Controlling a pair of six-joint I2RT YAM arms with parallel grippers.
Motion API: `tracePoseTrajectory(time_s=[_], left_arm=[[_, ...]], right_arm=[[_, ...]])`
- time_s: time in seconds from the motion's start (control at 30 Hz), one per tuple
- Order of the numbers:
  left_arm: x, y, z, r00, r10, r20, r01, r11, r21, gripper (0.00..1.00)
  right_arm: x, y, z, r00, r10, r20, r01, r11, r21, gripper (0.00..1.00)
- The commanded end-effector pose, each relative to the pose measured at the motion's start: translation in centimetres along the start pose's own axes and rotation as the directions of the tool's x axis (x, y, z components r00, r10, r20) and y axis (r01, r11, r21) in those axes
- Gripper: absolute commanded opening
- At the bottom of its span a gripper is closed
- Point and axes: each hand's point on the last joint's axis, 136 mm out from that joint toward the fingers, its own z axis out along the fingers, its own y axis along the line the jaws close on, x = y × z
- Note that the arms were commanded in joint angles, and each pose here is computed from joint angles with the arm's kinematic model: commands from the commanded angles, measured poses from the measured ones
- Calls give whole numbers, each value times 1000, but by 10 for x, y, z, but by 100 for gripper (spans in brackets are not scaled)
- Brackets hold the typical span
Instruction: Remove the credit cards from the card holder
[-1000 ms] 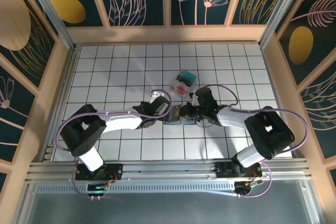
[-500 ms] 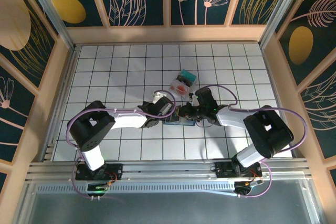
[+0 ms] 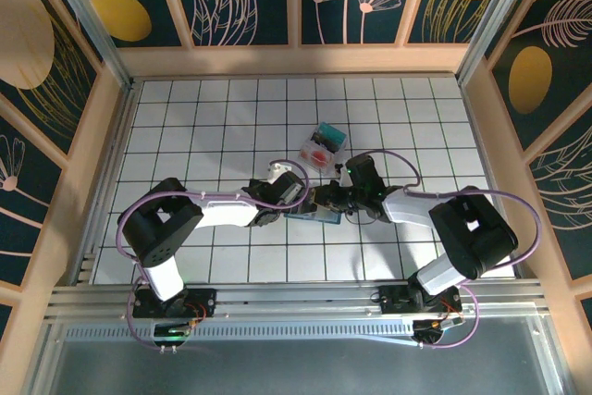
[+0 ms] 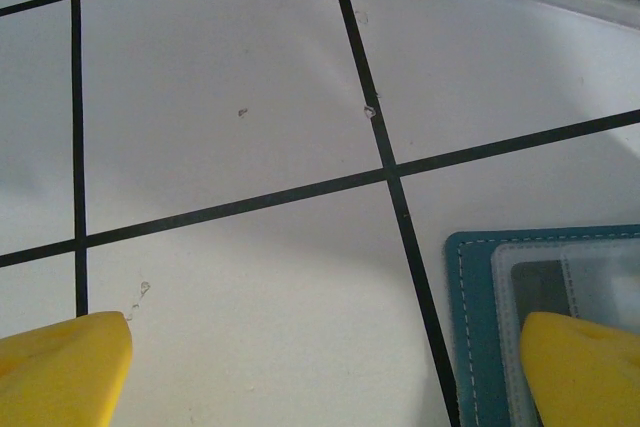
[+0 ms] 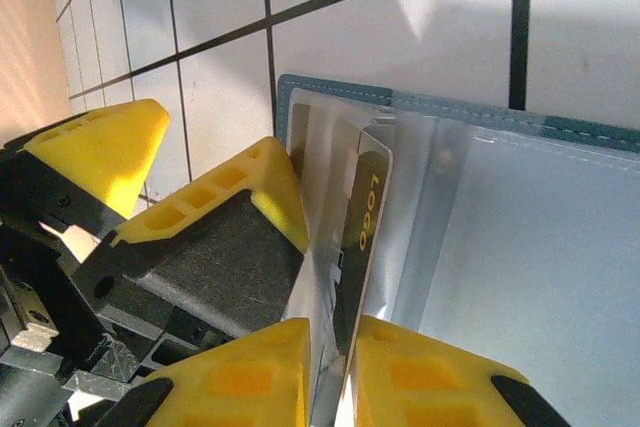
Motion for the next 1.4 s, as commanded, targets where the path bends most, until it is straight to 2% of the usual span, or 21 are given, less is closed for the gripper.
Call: tracePoseTrajectory(time_s=[0.0, 0.2, 0.47, 0.63, 0.83, 1.0, 1.37], left_arm=[[36, 25, 3, 992, 71, -102, -79, 993, -83, 99], [41, 28, 4, 991, 67, -114, -77, 993, -89, 99], [43, 29, -1, 992, 49, -117, -58, 996, -75, 99], [41, 27, -8, 993, 20, -117, -26, 998, -52, 99], [0, 14, -38, 998, -54, -19, 55, 997, 55, 99], [-19, 1, -47, 998, -61, 19, 59, 991, 121, 99], [29, -4, -13, 993, 68, -100, -56, 992, 110, 99]], right_arm=[[-4, 6, -6, 1000, -8, 23, 9, 999, -34, 18], [-2, 2, -9, 1000, -1, 29, 2, 1000, -23, 14], [-3, 5, -10, 999, -4, 34, 5, 999, -40, 0], [-5, -1, -10, 999, -5, 42, 6, 1000, -4, 0], [-3, -3, -10, 1000, -2, 28, 2, 1000, 16, 0], [-1, -5, -8, 1000, 4, 10, -4, 1000, 22, 0], [-5, -1, -8, 1000, 6, 24, -6, 1000, 8, 2]])
